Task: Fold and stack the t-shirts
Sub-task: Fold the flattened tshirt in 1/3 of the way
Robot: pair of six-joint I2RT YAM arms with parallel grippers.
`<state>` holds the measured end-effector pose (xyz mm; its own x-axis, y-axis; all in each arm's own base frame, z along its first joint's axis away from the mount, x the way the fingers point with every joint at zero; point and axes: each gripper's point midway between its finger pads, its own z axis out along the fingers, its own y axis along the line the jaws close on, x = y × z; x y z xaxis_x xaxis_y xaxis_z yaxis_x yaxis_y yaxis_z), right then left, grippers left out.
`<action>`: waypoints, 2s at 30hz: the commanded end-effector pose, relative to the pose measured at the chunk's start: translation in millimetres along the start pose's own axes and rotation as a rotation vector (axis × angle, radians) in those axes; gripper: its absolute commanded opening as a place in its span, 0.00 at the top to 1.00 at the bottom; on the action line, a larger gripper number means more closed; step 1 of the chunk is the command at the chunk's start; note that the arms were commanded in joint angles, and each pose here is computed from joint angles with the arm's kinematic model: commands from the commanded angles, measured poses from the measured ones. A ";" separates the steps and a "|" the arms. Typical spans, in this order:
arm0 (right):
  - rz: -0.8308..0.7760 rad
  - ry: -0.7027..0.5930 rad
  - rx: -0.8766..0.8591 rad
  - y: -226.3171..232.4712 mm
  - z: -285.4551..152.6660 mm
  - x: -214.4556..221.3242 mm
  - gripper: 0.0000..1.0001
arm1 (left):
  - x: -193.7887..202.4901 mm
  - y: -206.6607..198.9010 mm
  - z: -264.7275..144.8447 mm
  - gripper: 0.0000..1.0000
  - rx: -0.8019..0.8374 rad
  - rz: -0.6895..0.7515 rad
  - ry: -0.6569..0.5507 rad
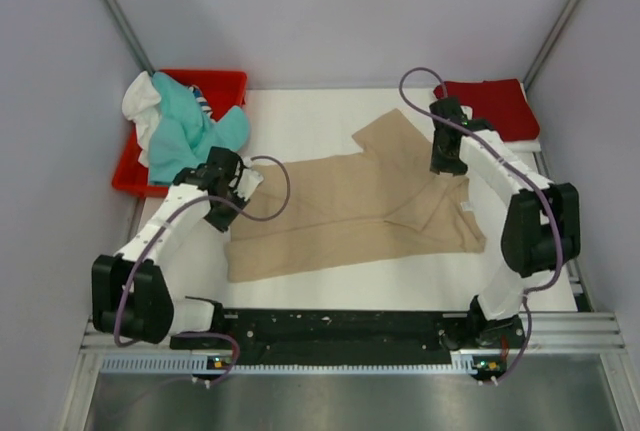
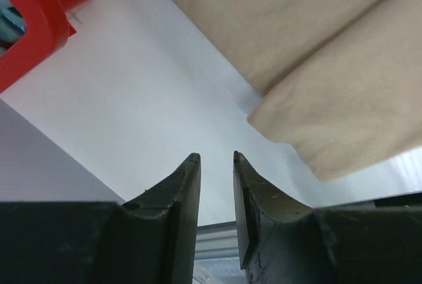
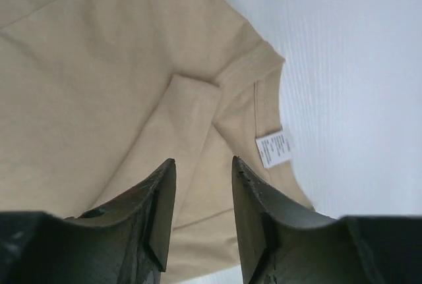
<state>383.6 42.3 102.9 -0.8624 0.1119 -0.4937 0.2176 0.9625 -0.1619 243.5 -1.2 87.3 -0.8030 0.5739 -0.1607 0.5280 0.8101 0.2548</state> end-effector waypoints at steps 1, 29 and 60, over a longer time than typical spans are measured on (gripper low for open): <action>0.101 -0.021 -0.078 -12.6 -49.2 19.8 0.68 | -8.8 -41.0 -36.3 0.71 0.218 0.122 -0.159; 0.063 0.300 -0.297 48.7 -1.9 123.9 1.00 | 56.2 -75.2 41.9 0.81 0.184 0.248 0.131; 0.010 0.069 -0.307 94.0 -19.9 1.7 1.00 | 57.7 -69.3 32.7 0.81 0.156 0.256 0.118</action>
<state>393.0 155.6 46.0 -0.9367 0.1765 -0.3025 0.1239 0.9749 0.1851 170.5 -19.4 21.9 -0.6633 0.7480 0.0250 0.7449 0.6567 0.1175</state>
